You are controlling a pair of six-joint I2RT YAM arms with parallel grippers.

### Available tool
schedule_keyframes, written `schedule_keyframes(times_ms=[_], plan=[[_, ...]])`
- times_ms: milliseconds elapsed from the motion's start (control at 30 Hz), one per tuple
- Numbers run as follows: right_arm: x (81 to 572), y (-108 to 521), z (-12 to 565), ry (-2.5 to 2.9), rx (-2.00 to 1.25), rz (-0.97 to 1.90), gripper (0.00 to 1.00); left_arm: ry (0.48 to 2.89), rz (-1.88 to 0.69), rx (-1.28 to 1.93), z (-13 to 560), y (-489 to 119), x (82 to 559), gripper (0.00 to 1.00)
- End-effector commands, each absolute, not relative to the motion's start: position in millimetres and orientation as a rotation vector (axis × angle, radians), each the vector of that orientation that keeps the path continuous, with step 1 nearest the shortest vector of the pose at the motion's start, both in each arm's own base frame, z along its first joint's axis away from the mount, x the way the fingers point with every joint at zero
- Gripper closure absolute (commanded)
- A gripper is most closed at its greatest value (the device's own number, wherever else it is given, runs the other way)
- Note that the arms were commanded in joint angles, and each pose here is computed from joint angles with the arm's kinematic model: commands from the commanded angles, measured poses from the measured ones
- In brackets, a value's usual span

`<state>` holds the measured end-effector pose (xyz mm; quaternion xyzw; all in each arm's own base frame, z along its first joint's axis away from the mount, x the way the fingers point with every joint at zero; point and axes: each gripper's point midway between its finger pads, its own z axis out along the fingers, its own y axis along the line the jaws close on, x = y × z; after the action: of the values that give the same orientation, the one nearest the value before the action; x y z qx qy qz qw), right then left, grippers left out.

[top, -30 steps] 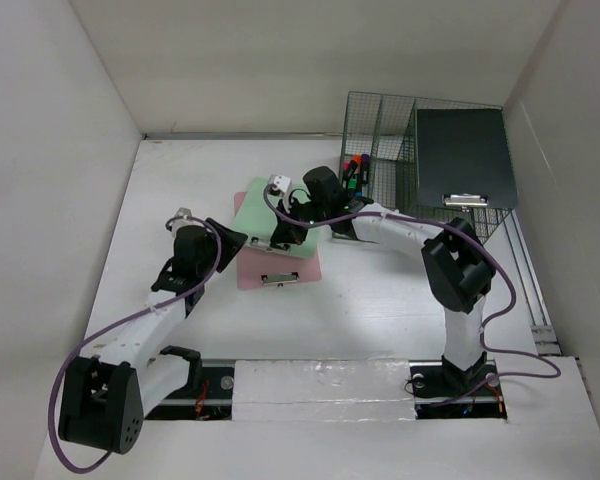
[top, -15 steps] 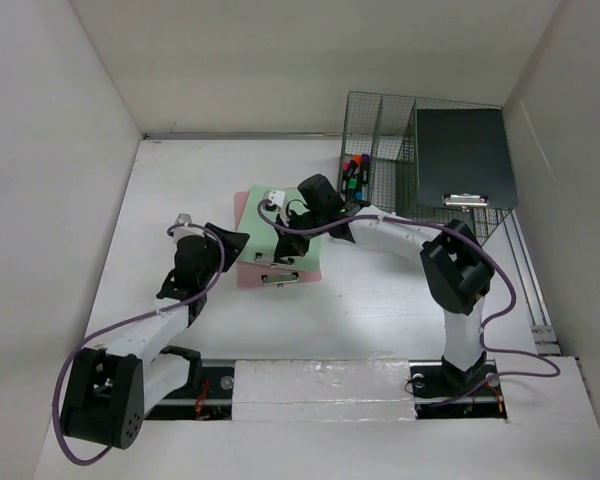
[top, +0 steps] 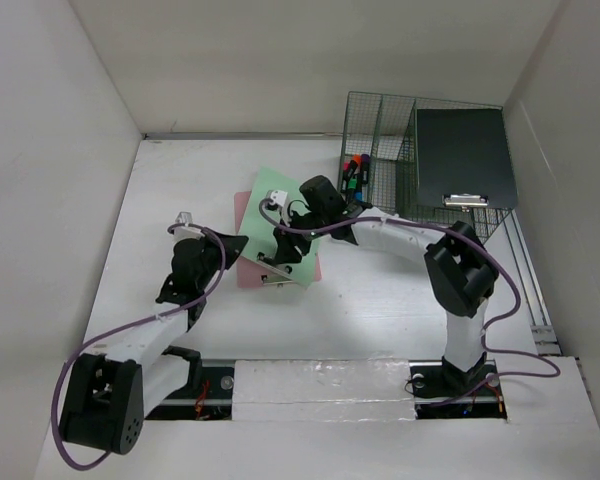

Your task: Organize the desk

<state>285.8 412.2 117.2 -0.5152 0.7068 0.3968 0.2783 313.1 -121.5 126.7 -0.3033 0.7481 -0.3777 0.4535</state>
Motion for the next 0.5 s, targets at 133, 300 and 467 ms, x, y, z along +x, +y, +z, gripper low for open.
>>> schedule_keyframes(times_ms=[133, 300, 467], plan=[[278, 412, 234, 1.716, -1.127, 0.986, 0.2, 1.737, -1.012, -0.673, 165, -124, 299, 1.0], [274, 388, 260, 1.813, -0.765, 0.96, 0.09, 1.729, -1.031, -0.652, 174, -125, 289, 1.0], [239, 354, 210, 1.889, -0.433, 1.091, 0.04, 1.776, -1.058, -0.645, 167, -133, 281, 1.0]])
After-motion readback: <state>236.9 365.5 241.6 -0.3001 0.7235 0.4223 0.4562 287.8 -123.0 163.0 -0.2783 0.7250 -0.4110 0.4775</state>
